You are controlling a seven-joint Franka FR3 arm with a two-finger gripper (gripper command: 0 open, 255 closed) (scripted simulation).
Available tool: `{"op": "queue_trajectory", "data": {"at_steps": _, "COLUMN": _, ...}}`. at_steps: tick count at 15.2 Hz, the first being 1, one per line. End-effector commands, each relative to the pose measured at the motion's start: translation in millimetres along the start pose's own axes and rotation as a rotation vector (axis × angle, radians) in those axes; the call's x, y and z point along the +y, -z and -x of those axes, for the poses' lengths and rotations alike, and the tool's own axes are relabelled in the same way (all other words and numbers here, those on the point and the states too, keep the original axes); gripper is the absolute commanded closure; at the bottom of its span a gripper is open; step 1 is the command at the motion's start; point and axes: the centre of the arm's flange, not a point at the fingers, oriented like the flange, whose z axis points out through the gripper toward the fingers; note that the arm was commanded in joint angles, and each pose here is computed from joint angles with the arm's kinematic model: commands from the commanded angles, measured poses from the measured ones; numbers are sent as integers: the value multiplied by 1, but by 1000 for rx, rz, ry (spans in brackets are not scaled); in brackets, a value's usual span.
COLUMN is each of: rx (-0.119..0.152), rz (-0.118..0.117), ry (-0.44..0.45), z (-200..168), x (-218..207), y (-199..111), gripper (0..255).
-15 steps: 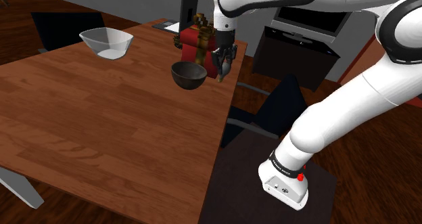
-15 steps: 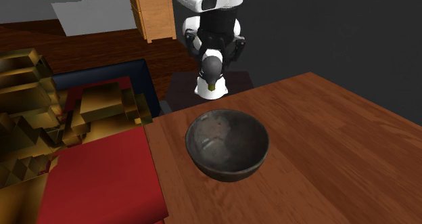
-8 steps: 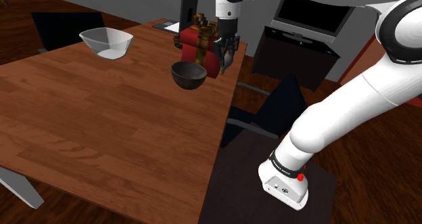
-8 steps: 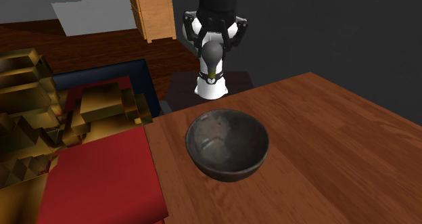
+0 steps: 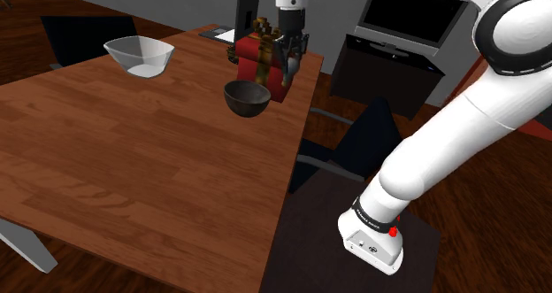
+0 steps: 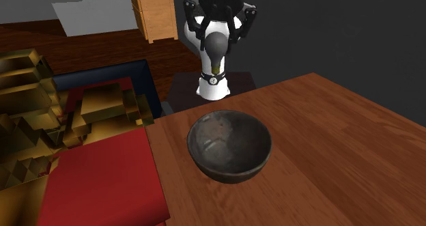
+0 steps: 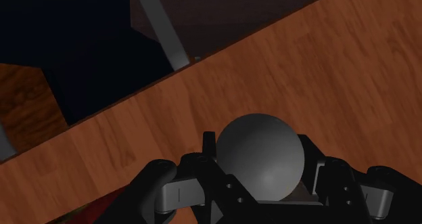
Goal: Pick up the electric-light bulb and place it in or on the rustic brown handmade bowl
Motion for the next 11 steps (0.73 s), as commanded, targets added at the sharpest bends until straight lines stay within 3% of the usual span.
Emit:
{"op": "queue_trajectory", "data": {"at_steps": 1, "rx": 0, "rz": 0, "ry": 0, "z": -21, "x": -5, "y": 9, "gripper": 255}}
{"op": "queue_trajectory", "data": {"at_steps": 11, "rx": 0, "rz": 0, "ry": 0, "z": -134, "x": -30, "y": 46, "gripper": 255}}
